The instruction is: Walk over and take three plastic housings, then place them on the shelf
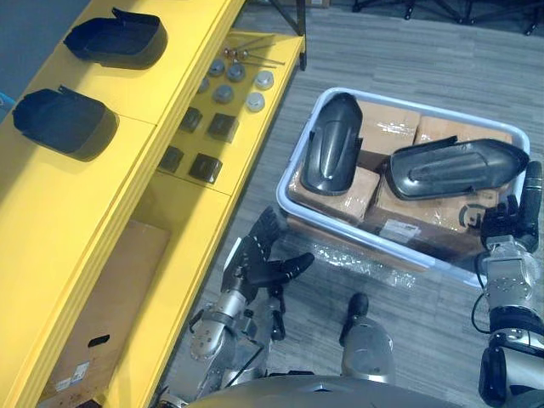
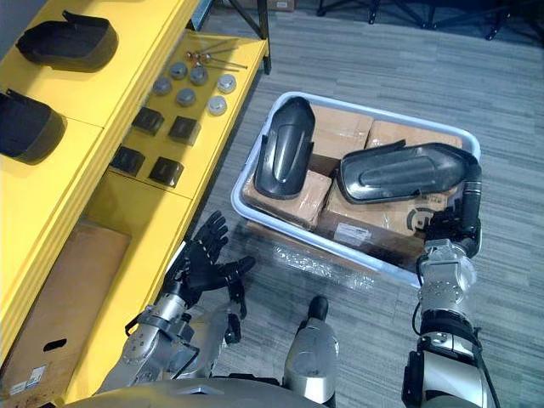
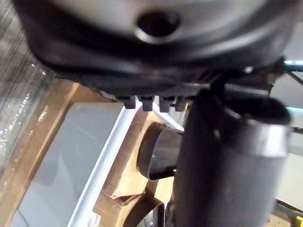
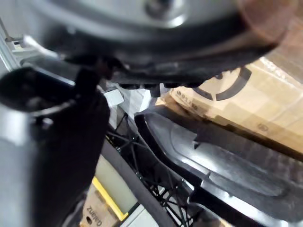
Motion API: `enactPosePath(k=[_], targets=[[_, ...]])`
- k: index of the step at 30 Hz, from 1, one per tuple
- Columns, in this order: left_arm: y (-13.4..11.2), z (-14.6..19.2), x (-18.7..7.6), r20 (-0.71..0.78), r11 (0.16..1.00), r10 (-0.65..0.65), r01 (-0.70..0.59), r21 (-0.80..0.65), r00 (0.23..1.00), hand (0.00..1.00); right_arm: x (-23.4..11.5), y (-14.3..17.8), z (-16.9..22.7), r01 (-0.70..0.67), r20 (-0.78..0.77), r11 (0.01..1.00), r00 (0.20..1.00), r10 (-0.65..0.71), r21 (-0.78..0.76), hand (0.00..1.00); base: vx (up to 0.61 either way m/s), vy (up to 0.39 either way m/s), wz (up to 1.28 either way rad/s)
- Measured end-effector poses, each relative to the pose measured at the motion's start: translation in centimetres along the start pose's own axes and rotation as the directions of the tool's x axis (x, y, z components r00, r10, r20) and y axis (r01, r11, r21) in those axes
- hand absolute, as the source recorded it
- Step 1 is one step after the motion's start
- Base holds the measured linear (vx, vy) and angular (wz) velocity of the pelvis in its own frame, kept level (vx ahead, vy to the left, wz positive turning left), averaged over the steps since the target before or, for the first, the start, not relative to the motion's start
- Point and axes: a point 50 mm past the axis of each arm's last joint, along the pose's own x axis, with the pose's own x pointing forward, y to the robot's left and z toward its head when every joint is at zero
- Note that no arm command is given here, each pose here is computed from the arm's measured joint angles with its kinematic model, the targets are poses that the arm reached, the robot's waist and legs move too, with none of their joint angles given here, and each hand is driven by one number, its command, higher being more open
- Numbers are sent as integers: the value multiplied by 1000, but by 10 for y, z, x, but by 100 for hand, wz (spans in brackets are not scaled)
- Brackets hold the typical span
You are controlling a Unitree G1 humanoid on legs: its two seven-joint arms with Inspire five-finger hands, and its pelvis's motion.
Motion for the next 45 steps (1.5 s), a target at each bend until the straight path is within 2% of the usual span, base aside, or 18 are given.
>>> enactPosePath(k=[5, 13, 19, 30, 34, 36, 39, 45], targets=[[2, 4, 3, 22, 1000, -6, 6, 9, 1000, 100, 2, 11, -5, -92, -23, 996, 996, 92, -1, 100, 33, -25, -1], [2, 8, 5, 46, 1000, -1, 1, 18, 999, 100, 1, 20, -13, -129, -70, 991, 990, 126, -32, 100, 0, 0, 0], [6, 9, 5, 52, 999, 24, -26, 22, 998, 100, -15, 29, -36, -169, -133, 976, 980, 151, -139, 100, 1, -14, -4], [16, 12, 4, 52, 997, 60, -62, 55, 997, 100, -3, 20, -36, -130, -171, 991, 977, 127, -7, 100, 2, -1, 2], [19, 6, 4, 28, 996, 66, -68, 60, 997, 100, 4, 7, -28, -59, -194, 998, 979, 61, 15, 100, -4, -2, 8], [20, 3, 5, 14, 995, 73, -73, 62, 997, 100, 5, 0, -25, -29, -201, 997, 979, 44, 76, 100, -2, -5, 5], [18, 3, 8, 13, 996, 65, -66, 61, 998, 100, 10, -1, -14, -32, -174, 987, 983, 60, 159, 100, -5, -3, 3], [13, 2, 12, 18, 997, 60, -61, 43, 998, 100, 18, 5, 11, -69, -157, 978, 982, 101, 198, 100, -16, 1, 3]])
